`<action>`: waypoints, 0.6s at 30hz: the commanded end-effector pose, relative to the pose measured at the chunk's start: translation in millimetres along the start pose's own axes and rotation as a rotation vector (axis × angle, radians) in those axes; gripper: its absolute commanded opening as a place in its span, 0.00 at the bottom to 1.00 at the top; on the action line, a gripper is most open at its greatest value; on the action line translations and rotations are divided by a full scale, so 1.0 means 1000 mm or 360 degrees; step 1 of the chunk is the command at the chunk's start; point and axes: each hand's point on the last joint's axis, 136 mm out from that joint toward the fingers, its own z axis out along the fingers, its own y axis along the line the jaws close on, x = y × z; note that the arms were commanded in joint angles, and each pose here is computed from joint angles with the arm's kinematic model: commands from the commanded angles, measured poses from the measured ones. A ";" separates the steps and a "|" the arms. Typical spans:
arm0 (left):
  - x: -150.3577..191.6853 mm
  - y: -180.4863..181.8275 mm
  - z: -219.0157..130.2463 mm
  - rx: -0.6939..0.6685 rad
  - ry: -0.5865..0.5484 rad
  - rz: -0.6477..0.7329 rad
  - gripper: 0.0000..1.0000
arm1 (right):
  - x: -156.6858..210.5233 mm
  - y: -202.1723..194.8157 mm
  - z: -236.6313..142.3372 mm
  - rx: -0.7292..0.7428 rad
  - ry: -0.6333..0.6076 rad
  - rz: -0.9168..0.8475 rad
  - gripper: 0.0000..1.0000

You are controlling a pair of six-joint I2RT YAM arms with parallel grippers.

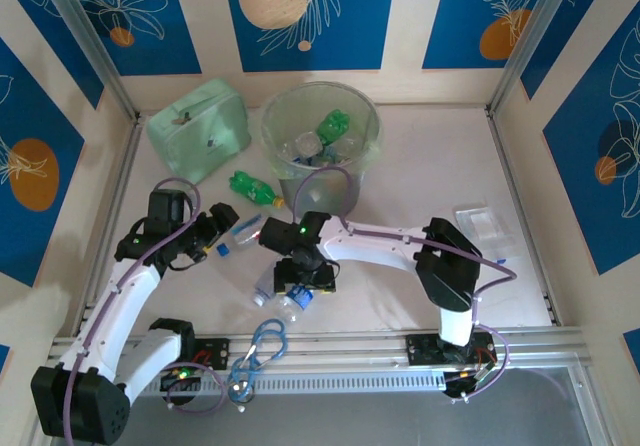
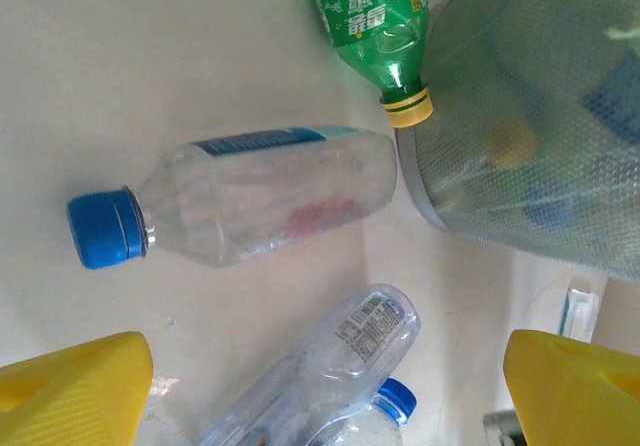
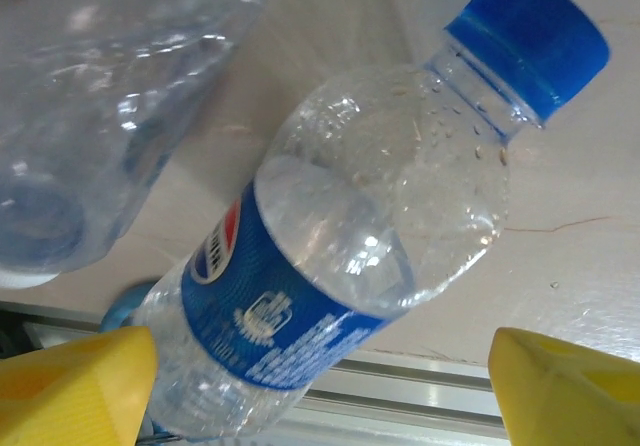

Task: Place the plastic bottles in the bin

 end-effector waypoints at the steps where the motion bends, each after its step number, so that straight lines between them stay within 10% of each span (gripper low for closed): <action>1: 0.000 0.004 -0.003 -0.0028 -0.0005 0.0043 0.91 | 0.006 -0.009 0.020 0.0045 0.0172 0.0137 0.86; 8: -0.004 0.004 -0.001 -0.0036 -0.0015 0.0077 0.91 | 0.004 -0.014 0.036 0.0160 0.0247 0.0165 0.84; 18: -0.006 0.005 0.002 -0.0052 -0.0003 0.0097 0.91 | 0.002 -0.017 0.027 0.0161 0.0202 0.0154 0.55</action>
